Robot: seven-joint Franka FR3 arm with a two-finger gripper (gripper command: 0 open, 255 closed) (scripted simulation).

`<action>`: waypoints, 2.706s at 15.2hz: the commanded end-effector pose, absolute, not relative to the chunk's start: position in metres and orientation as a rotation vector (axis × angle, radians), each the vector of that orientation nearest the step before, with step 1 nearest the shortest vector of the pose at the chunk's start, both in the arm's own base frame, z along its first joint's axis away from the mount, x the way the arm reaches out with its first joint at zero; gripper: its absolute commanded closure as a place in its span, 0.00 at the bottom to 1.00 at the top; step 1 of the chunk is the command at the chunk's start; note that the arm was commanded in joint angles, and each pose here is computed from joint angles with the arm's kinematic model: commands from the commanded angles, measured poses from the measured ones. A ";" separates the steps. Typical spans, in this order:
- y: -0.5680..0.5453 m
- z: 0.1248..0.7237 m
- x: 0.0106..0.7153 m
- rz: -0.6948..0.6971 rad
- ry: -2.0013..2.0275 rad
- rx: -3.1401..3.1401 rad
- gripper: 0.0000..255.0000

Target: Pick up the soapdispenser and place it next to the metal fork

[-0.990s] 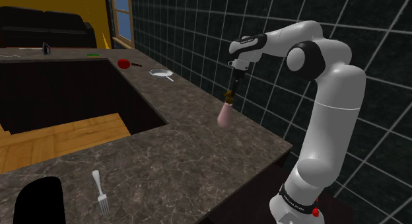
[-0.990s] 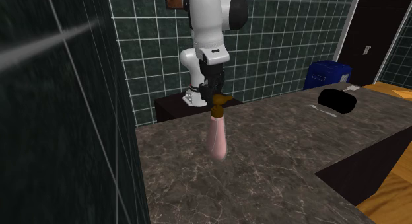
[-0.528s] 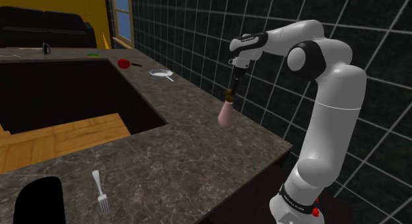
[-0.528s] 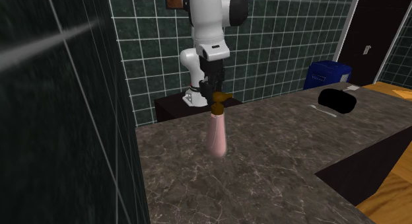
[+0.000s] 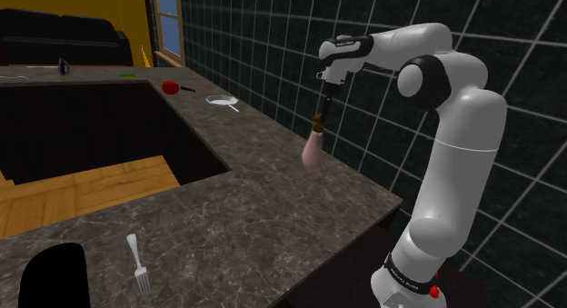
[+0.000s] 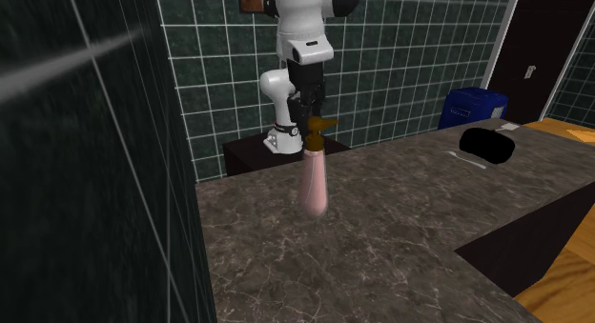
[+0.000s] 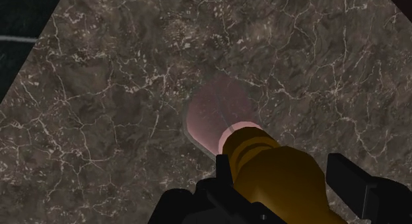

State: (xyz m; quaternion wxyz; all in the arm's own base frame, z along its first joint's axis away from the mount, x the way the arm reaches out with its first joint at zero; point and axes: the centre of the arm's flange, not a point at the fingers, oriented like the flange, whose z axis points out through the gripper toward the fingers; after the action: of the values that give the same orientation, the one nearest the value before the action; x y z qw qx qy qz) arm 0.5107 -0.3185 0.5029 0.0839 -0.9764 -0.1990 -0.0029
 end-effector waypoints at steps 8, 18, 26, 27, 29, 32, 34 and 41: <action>-0.318 0.548 0.510 -0.009 -0.594 -2.914 1.00; -0.187 0.548 0.511 -0.009 -0.594 -2.914 1.00; -0.081 0.548 0.511 -0.009 -0.594 -2.914 1.00; -0.068 0.548 0.511 -0.009 -0.594 -2.914 1.00; -0.041 0.548 0.511 -0.009 -0.594 -2.914 1.00; -0.002 0.548 0.511 -0.009 -0.594 -2.914 1.00; 0.025 0.548 0.511 -0.009 -0.594 -2.914 1.00; 0.117 0.548 0.512 -0.009 -0.594 -2.914 1.00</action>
State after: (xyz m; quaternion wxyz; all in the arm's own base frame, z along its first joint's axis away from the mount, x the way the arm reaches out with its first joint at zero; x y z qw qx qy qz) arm 0.5110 0.1009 0.5478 0.0835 -0.9763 -0.1995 -0.0028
